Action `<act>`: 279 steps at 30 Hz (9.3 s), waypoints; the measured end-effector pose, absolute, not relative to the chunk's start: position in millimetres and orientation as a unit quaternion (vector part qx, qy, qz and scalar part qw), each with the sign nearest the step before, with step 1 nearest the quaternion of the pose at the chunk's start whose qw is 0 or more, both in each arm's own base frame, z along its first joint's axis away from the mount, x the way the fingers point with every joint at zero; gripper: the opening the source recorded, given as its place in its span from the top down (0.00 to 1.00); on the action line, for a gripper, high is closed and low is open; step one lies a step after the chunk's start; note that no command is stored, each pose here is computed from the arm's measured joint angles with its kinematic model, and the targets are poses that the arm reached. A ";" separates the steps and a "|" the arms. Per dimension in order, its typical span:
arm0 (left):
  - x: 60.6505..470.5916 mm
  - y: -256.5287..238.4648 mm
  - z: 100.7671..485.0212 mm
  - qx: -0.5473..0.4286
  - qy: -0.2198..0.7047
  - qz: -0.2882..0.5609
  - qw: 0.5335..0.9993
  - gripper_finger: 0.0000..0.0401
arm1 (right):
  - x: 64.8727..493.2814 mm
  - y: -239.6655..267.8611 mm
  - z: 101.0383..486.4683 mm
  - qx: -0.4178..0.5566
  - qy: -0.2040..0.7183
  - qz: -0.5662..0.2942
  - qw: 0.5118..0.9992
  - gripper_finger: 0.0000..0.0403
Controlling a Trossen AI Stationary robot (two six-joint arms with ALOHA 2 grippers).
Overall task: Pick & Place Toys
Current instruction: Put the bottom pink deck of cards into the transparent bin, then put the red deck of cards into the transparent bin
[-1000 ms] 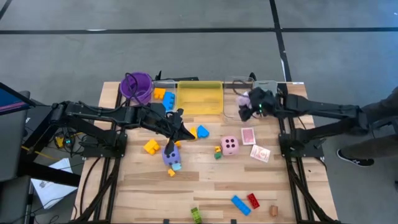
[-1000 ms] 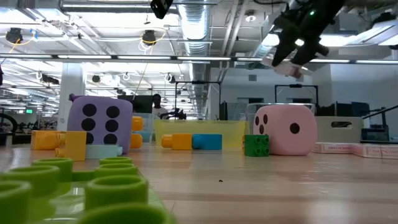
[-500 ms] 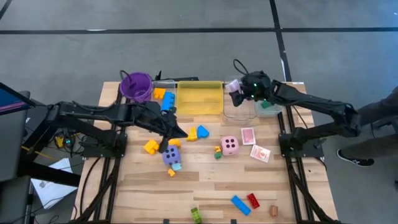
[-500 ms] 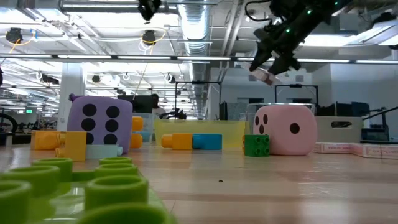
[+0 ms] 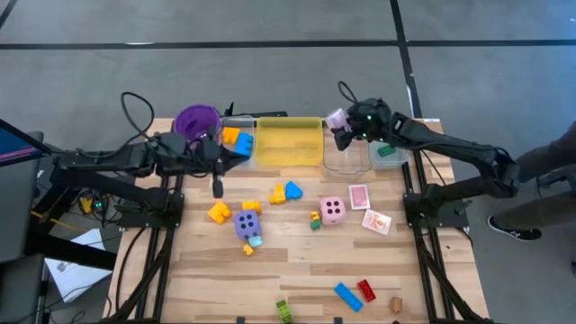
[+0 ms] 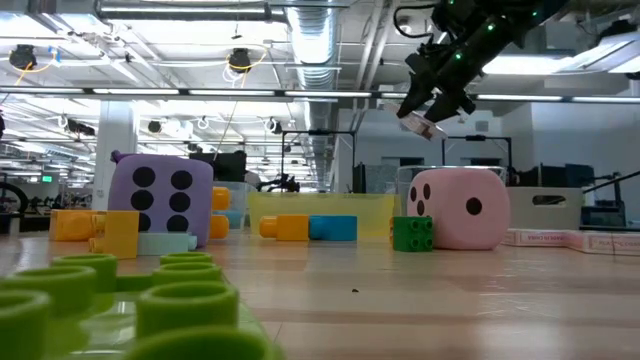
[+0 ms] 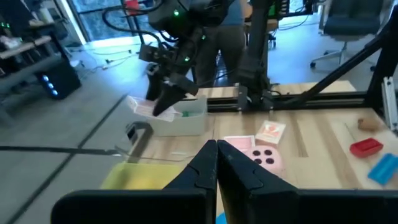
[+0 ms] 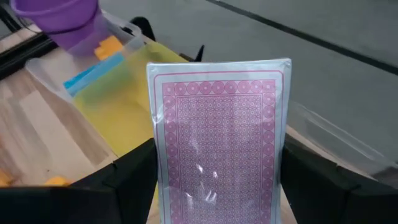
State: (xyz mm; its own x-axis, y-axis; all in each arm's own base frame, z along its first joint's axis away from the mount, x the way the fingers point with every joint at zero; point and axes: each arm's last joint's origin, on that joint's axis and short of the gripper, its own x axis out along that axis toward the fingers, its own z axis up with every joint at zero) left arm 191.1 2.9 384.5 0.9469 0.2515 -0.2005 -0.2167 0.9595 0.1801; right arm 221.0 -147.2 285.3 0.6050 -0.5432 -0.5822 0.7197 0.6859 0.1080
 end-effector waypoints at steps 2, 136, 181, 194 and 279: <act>191.6 3.8 384.1 0.085 0.114 0.122 0.982 1.00 | 218.4 -148.3 284.7 0.174 0.267 -0.364 0.875 0.31; 235.2 3.1 272.9 -0.041 0.308 0.154 0.938 1.00 | 227.2 -25.7 144.0 0.393 0.493 -0.519 0.576 0.24; 231.7 3.1 268.4 -0.036 0.336 0.155 0.928 1.00 | 226.1 -25.5 150.7 0.410 0.504 -0.537 0.538 0.01; 231.6 3.1 268.2 -0.035 0.337 0.155 0.928 1.00 | 220.6 -28.2 140.0 0.451 0.482 -0.548 0.514 0.03; 229.7 3.2 266.2 -0.033 0.351 0.156 0.923 1.00 | 268.1 -16.7 267.3 0.357 0.450 -0.535 0.620 0.24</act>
